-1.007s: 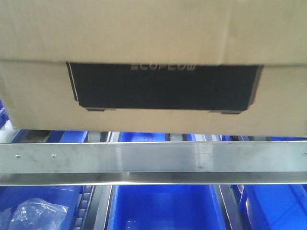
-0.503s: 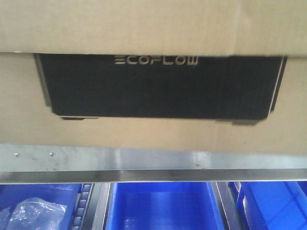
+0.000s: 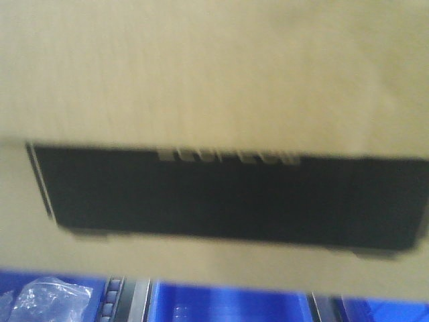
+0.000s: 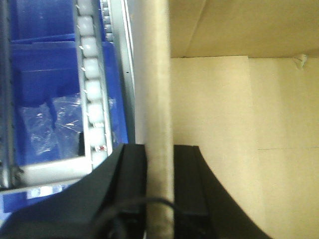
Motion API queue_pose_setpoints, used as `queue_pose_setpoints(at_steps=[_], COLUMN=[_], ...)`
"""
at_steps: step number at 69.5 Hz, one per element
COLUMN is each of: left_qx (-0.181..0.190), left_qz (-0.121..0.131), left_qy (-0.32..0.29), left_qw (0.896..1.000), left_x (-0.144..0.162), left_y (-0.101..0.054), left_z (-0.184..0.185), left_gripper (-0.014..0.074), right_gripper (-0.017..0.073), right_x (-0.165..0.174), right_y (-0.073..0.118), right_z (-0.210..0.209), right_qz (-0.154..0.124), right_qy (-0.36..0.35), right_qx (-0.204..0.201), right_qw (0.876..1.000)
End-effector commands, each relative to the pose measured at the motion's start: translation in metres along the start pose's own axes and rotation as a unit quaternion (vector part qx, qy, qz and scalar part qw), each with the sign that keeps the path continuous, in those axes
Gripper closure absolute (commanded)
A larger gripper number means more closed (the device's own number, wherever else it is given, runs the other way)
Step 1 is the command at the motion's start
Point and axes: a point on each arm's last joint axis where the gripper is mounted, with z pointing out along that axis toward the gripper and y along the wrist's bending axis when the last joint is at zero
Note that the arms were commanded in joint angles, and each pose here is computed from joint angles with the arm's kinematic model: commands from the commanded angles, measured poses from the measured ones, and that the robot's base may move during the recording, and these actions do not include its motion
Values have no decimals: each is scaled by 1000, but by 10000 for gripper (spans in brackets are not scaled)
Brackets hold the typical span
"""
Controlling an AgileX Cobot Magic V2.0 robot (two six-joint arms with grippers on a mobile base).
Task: Grab box from left shelf to table start
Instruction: 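Lift the box with both grippers and pull it off the shelf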
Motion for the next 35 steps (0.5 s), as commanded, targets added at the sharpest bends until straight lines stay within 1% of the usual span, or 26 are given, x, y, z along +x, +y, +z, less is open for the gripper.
queue_pose_setpoints(at_steps=[1, 8, 17, 24, 35], left_qx=[56, 64, 77, 82, 90], left_qz=[-18, -10, -6, -6, -7], left_qy=[-108, -122, -156, -198, -265], left_qw=[992, 990, 985, 977, 960], left_x=[-7, 3, 8, 11, 15], left_y=[-13, -15, -16, -14, -10], left_z=[-31, -44, -68, -90, -120], left_gripper=[689, 689, 689, 689, 689], right_gripper=[500, 500, 500, 500, 500], right_x=[-8, 1, 11, 18, 28], right_y=[2, 4, 6, 8, 12], right_z=[-31, -44, -64, -83, -107], right_qz=[14, 17, 23, 29, 38], right_qy=[-104, -120, -148, -175, -215], right_qx=[-8, -11, -20, -31, -49], right_qw=[994, 993, 988, 984, 975])
